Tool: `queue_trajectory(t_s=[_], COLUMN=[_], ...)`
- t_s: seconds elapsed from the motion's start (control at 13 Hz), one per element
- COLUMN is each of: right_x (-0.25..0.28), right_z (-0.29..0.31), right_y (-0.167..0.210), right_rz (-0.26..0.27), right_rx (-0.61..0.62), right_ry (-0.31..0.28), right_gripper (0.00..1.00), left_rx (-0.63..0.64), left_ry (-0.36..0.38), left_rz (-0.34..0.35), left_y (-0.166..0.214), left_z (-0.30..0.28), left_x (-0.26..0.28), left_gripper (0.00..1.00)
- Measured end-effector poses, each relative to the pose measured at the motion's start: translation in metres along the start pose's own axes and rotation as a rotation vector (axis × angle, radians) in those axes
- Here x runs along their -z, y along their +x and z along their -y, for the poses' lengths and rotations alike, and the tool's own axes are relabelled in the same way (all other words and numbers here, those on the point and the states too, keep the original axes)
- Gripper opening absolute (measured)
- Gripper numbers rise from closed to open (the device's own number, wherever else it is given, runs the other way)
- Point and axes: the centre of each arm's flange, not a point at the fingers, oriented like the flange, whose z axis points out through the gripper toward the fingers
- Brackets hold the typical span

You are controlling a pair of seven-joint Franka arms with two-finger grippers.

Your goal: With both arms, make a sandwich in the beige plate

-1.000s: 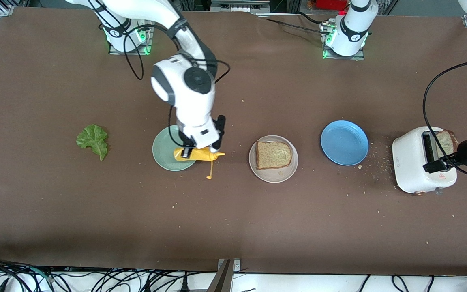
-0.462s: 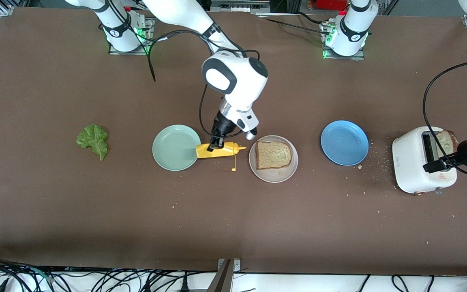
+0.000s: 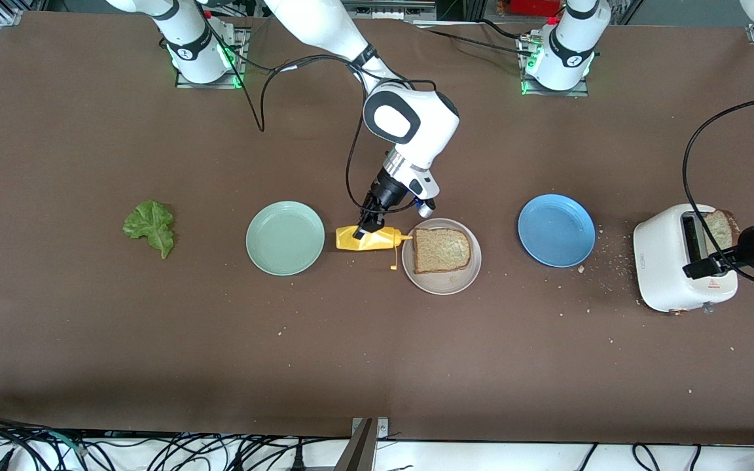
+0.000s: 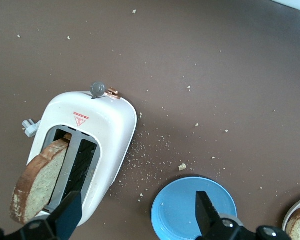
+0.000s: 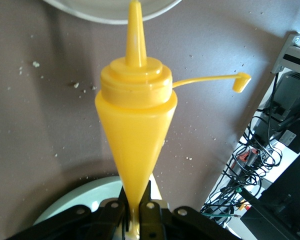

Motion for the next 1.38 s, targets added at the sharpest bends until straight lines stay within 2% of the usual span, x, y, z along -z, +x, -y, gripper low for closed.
queue_trajectory(t_s=[0.31, 0.54, 0.69, 0.77, 1.0, 1.23, 1.38], right_x=[-0.003, -0.006, -0.005, -0.001, -0.01, -0.037, -0.061], right_z=[0.009, -0.008, -0.03, -0.05, -0.128, -0.196, -0.227], right_y=[0.01, 0.0, -0.011, -0.023, -0.085, -0.158, -0.203], right_rz=[0.008, 0.04, 0.054, 0.046, -0.019, -0.112, -0.193], right_rx=[-0.008, -0.021, 0.012, 0.018, -0.02, -0.062, -0.102], right_ry=[-0.02, -0.038, -0.043, -0.021, 0.133, 0.287, 0.393], right_gripper=[0.09, 0.09, 0.09, 0.09, 0.09, 0.09, 0.09], left_rx=[0.0, 0.0, 0.0, 0.0, 0.0, -0.001, -0.001], left_ry=[0.0, 0.0, 0.0, 0.0, 0.0, 0.0, 0.0], left_rz=[0.0, 0.0, 0.0, 0.0, 0.0, 0.0, 0.0], left_y=[0.0, 0.0, 0.0, 0.0, 0.0, 0.0, 0.0], left_z=[0.0, 0.0, 0.0, 0.0, 0.0, -0.001, -0.001], left_x=[0.0, 0.0, 0.0, 0.0, 0.0, 0.0, 0.0], left_gripper=[1.0, 1.0, 1.0, 1.0, 1.0, 1.0, 1.0])
